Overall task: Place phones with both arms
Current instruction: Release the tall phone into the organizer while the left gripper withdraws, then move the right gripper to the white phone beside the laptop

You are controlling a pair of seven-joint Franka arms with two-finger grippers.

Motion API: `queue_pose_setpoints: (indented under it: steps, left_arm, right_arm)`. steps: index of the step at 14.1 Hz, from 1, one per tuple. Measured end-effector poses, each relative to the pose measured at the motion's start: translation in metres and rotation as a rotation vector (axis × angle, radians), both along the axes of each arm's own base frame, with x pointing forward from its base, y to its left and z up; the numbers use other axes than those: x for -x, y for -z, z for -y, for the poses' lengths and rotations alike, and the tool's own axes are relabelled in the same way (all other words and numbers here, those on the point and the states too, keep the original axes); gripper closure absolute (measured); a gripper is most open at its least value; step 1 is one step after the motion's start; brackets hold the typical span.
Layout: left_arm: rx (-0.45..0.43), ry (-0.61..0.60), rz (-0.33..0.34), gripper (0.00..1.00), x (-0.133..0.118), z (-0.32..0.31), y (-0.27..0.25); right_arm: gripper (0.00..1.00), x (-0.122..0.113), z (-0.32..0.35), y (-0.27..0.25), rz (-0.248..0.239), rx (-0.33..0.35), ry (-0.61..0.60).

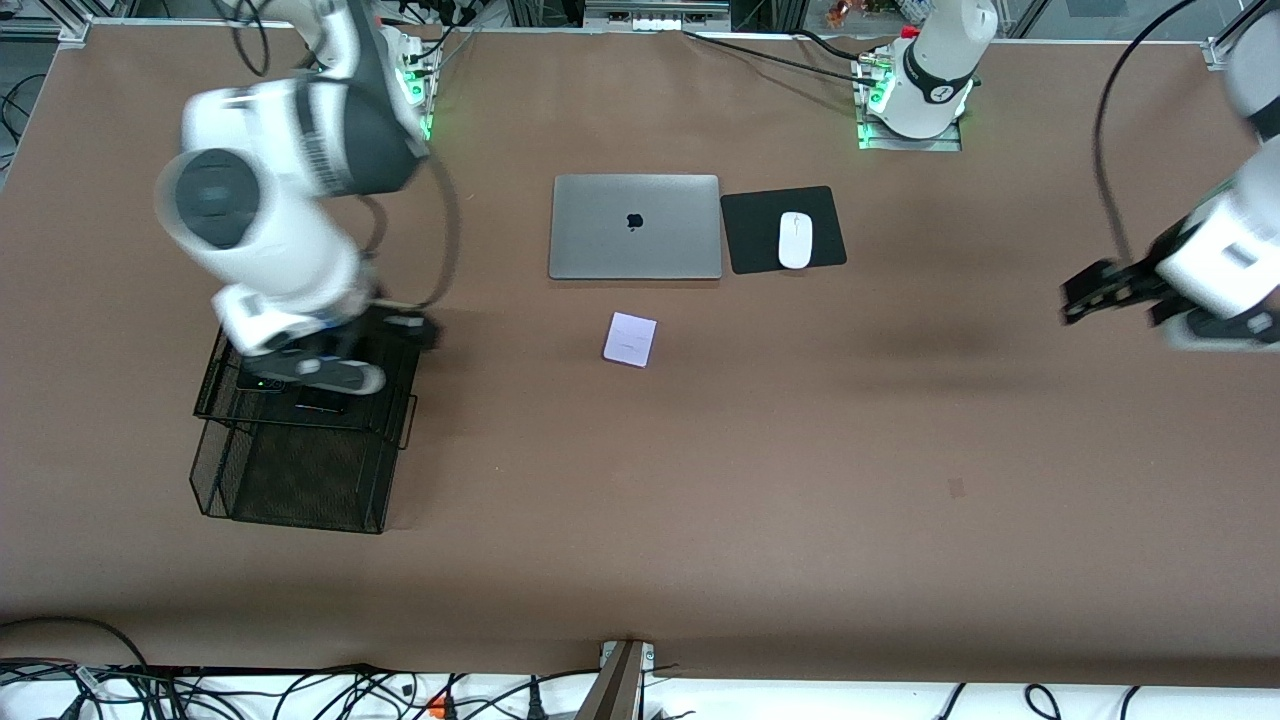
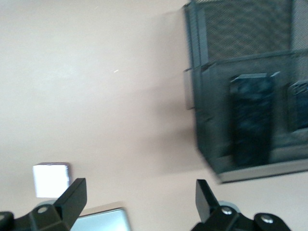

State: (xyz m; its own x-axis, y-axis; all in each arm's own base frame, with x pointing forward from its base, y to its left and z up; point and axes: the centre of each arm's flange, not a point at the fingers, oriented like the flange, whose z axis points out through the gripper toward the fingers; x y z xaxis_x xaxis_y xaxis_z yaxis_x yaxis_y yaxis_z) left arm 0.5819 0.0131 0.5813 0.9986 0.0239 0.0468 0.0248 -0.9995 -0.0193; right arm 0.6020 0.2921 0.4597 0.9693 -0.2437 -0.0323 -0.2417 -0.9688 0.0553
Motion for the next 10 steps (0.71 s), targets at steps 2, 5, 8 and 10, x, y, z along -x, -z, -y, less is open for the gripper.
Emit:
queue_pose_setpoints:
  steps: [2,5,8,10]
  left_arm:
    - [0.005,-0.004,0.011,0.00,0.011,-0.012,-0.009]
    - [0.006,0.050,-0.014,0.00,0.023,-0.007,0.000]
    - [0.006,0.064,-0.026,0.00,0.026,-0.002,0.005]
    - [0.006,0.070,-0.028,0.00,0.026,0.000,0.006]
  right_arm:
    - [0.00,0.014,-0.072,0.022,0.017,0.001,0.075]
    - [0.00,0.036,-0.159,0.062,0.057,-0.043,0.180]
    - [0.00,0.060,-0.208,0.108,0.049,-0.061,0.199]
    - [0.00,0.072,-0.229,0.140,0.071,-0.069,0.204]
